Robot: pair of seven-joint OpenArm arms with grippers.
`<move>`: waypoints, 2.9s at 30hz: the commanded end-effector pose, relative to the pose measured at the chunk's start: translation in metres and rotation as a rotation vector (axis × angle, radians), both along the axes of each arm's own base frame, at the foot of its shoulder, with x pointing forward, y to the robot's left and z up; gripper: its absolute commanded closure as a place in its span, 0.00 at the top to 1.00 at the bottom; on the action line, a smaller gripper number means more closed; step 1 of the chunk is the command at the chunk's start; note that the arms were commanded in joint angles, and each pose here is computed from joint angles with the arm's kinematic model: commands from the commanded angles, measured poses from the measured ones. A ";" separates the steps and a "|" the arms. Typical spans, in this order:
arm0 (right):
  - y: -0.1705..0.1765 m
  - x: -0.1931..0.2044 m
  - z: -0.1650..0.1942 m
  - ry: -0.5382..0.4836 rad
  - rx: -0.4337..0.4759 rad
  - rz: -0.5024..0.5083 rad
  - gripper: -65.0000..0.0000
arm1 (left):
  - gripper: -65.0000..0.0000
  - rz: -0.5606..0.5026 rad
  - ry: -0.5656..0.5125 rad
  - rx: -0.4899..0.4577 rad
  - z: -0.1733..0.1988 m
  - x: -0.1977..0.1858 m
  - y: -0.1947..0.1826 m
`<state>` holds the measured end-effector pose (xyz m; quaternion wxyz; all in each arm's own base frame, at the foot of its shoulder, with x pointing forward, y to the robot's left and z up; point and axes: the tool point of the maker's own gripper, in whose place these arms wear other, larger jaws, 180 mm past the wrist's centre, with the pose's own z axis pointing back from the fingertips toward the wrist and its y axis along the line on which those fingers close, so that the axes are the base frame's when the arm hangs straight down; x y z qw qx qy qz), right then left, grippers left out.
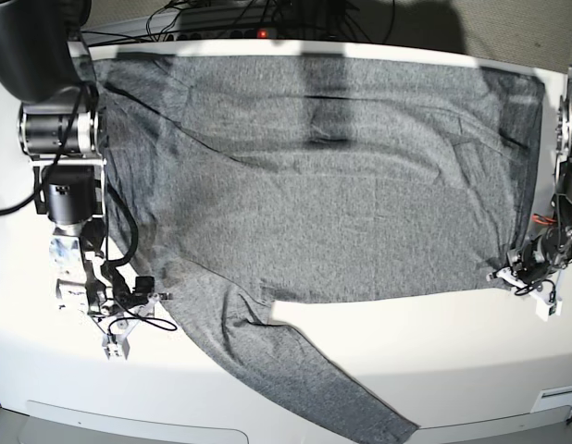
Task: Fold the T-shirt properly
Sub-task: 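Lower the right gripper onto the other hem corner and grasp it, then lift the hem with both grippers and fold it toward the collar edge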
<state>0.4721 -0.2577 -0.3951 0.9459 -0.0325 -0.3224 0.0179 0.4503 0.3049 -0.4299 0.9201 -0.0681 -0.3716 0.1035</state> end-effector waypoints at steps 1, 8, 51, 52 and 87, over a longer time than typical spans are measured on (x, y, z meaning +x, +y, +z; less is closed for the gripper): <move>-0.005 0.016 0.022 -0.070 0.014 -0.014 0.47 | 0.00 0.014 -0.068 0.008 0.024 0.017 0.009; -0.015 0.006 0.009 -0.032 0.027 -0.040 0.47 | 0.00 0.014 -0.068 0.007 0.024 0.017 0.009; 0.020 -0.002 -0.006 -0.030 0.221 0.029 0.57 | 0.00 0.014 -0.065 0.005 0.023 0.017 0.009; 0.021 -0.001 -0.004 -0.037 0.222 0.038 0.57 | 0.00 0.014 -0.064 0.004 0.023 0.017 0.009; 0.019 -0.030 -0.028 -0.043 0.348 0.004 0.21 | 0.00 0.015 -0.068 0.005 0.024 0.017 0.009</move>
